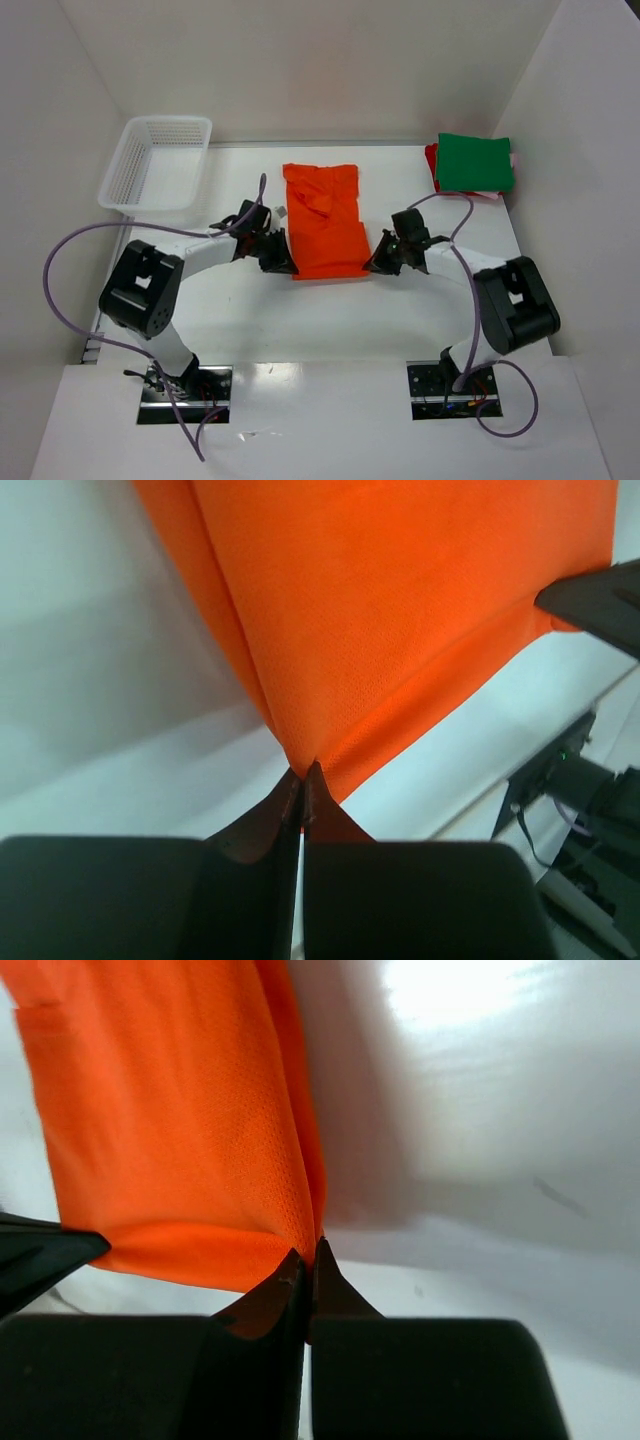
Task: Fold and stack the t-shirts
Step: Grab one side of the 2/3 rectangular tshirt with both arms, then fold the long partially folded tshirt into a neat square
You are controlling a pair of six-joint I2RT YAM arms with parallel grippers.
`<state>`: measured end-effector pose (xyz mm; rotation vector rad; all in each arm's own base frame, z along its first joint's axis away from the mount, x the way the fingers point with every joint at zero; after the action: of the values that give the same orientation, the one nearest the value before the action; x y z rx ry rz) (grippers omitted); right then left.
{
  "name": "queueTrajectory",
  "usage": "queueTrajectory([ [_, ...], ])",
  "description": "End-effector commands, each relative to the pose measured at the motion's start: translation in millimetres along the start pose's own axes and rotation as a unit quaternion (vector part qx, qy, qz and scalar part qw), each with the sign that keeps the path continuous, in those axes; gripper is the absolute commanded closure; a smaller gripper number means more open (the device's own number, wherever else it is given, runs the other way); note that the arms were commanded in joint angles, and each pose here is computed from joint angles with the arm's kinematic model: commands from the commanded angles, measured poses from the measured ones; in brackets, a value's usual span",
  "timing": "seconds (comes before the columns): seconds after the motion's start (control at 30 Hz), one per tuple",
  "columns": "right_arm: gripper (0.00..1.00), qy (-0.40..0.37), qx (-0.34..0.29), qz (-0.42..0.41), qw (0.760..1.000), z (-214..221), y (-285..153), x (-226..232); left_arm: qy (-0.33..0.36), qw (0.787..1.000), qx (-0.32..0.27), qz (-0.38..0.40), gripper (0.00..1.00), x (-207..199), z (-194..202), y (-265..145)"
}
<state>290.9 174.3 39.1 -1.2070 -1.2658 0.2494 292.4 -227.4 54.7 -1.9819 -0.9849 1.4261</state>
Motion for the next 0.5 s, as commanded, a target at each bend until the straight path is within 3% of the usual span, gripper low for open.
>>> queueTrajectory([
  [0.0,1.0,0.004,-0.024,0.001,1.0,2,-24,-1,0.013,1.0,0.02,0.0,1.0,-12,22,-20],
  [0.27,1.0,-0.001,-0.004,-0.027,1.0,37,-70,15,0.0,0.999,0.026,0.036,1.0,-61,57,-64],
  [0.47,1.0,-0.008,0.002,-0.062,0.998,52,-99,35,-0.01,0.997,-0.047,0.06,1.0,-95,51,-130],
])
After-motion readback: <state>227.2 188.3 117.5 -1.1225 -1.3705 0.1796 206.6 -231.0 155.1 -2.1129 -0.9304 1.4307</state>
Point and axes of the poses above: each gripper's point midway between its finger pads, its own y axis out along the fingers, its own x axis along the line the jaws close on, z = x × y, the point moved 1 cm from there along -y, back along the fingers, and after that the axes turned 8 degrees about y, right-handed, at the moved point
